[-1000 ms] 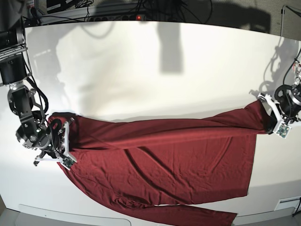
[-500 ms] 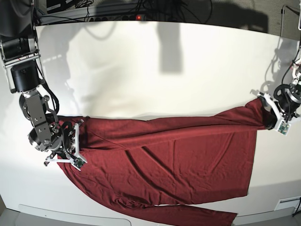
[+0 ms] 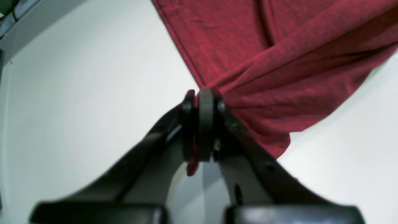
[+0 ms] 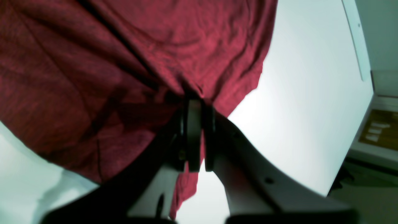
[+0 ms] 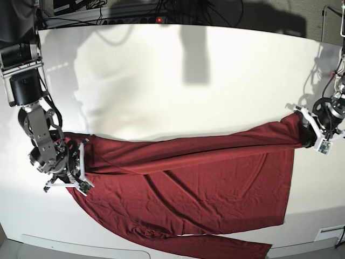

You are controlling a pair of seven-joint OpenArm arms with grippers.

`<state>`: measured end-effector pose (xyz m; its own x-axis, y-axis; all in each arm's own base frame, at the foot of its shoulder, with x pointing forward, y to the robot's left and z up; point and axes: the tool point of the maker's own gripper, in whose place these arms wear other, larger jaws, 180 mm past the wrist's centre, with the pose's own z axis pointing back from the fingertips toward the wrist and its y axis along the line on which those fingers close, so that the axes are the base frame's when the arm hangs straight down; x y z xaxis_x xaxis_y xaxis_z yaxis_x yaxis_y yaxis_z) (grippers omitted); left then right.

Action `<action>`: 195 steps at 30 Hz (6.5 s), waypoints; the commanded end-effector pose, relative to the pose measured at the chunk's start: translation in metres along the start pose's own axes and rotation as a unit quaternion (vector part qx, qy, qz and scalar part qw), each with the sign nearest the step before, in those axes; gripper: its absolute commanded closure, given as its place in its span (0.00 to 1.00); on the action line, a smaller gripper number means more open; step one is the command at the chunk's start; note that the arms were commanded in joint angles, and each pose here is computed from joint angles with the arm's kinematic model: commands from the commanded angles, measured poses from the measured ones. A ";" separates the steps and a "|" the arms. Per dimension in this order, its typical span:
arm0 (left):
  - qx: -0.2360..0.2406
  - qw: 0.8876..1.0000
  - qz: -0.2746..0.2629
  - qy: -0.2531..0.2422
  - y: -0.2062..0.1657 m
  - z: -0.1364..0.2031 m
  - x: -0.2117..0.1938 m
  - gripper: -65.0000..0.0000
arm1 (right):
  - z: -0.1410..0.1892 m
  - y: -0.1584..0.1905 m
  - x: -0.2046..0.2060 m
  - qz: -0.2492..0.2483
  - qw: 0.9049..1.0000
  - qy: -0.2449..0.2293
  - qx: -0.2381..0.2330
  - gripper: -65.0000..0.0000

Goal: Fold the T-shirt properly
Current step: 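Drag the held shirt edge with both grippers away from the robot, then pull the shirt edge back toward the robot with both grippers, stretching it flat, then release the shirt with the left gripper and move it along the shirt's side edge, then grasp the shirt's side edge with the left gripper and lower the right gripper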

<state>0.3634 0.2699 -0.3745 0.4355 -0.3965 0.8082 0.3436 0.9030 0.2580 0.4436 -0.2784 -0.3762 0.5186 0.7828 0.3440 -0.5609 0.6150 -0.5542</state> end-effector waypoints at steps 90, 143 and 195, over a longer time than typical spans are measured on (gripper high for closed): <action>0.036 0.956 0.189 0.223 -0.056 0.147 -0.216 1.00 | 0.155 0.244 -0.176 -0.177 0.930 0.065 0.315 1.00; 0.123 0.989 0.081 0.003 0.019 0.144 -0.040 0.88 | 0.168 0.135 -0.095 -0.217 0.957 -0.085 0.175 1.00; 0.037 0.978 0.205 0.031 0.038 -0.109 0.010 0.72 | 0.160 0.130 -0.097 -0.216 0.959 -0.037 0.177 0.69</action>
<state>0.4566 0.2761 -0.4345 0.6144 -0.0049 0.7890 0.0733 0.9960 -0.0509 0.2100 -0.2569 -0.3698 0.7328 0.4316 0.5260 -0.4871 0.8725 -0.0373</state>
